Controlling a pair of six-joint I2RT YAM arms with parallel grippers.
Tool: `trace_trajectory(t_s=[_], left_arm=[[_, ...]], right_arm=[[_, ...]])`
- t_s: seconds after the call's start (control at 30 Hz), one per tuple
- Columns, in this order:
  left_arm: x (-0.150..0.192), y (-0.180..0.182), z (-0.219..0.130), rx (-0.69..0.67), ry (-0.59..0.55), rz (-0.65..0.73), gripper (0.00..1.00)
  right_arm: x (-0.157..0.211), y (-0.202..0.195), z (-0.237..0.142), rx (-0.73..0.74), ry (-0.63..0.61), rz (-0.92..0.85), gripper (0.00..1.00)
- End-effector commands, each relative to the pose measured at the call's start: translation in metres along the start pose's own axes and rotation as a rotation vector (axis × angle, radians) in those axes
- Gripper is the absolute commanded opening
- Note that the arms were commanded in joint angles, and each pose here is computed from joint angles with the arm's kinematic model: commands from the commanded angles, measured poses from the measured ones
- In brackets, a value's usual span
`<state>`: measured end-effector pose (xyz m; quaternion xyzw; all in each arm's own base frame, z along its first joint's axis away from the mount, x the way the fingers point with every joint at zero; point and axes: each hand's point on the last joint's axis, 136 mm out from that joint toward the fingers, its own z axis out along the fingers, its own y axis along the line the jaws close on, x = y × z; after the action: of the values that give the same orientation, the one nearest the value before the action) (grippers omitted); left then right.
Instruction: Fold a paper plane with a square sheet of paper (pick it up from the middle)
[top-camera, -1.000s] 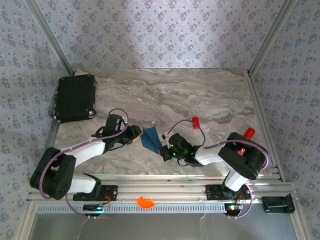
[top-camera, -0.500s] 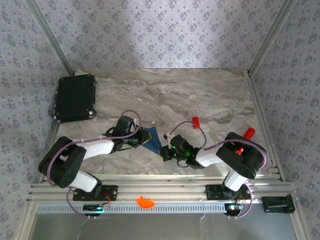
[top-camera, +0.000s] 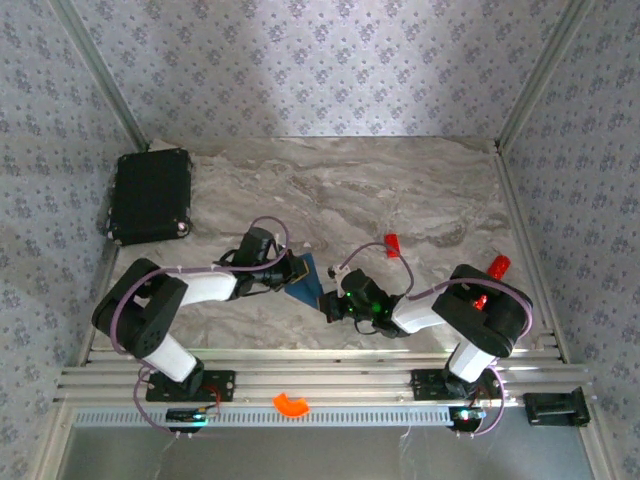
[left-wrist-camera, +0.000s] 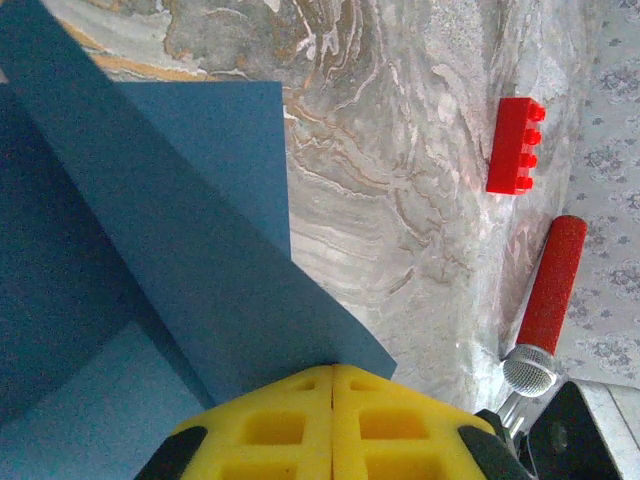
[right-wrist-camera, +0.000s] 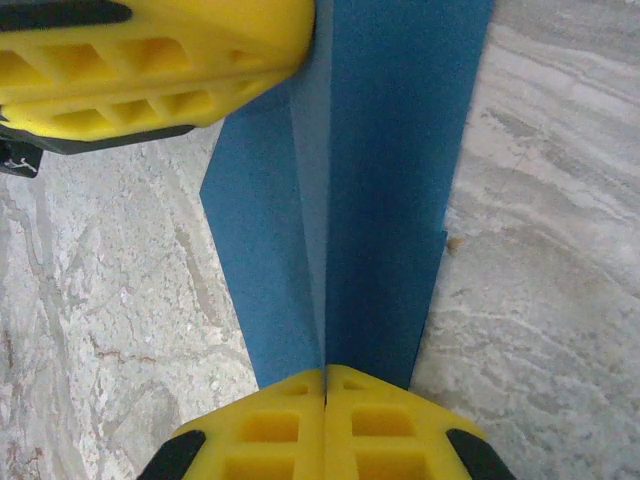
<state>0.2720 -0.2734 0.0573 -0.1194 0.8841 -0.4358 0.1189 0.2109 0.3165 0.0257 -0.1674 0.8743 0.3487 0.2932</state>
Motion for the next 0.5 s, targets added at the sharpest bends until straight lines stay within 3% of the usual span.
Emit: trace_trajectory(t_s=[0.0,0.47], left_arm=[[0.0000,-0.0080,0.0036,0.027,0.011,0.010,0.06],[0.0068,0.0009,0.0061,0.016,0.016,-0.008,0.06]], right_arm=[[0.0146,-0.0085,-0.0001,0.020,0.056,0.020,0.01],[0.0185,-0.0127,0.0007,0.009,0.045,0.076,0.00]])
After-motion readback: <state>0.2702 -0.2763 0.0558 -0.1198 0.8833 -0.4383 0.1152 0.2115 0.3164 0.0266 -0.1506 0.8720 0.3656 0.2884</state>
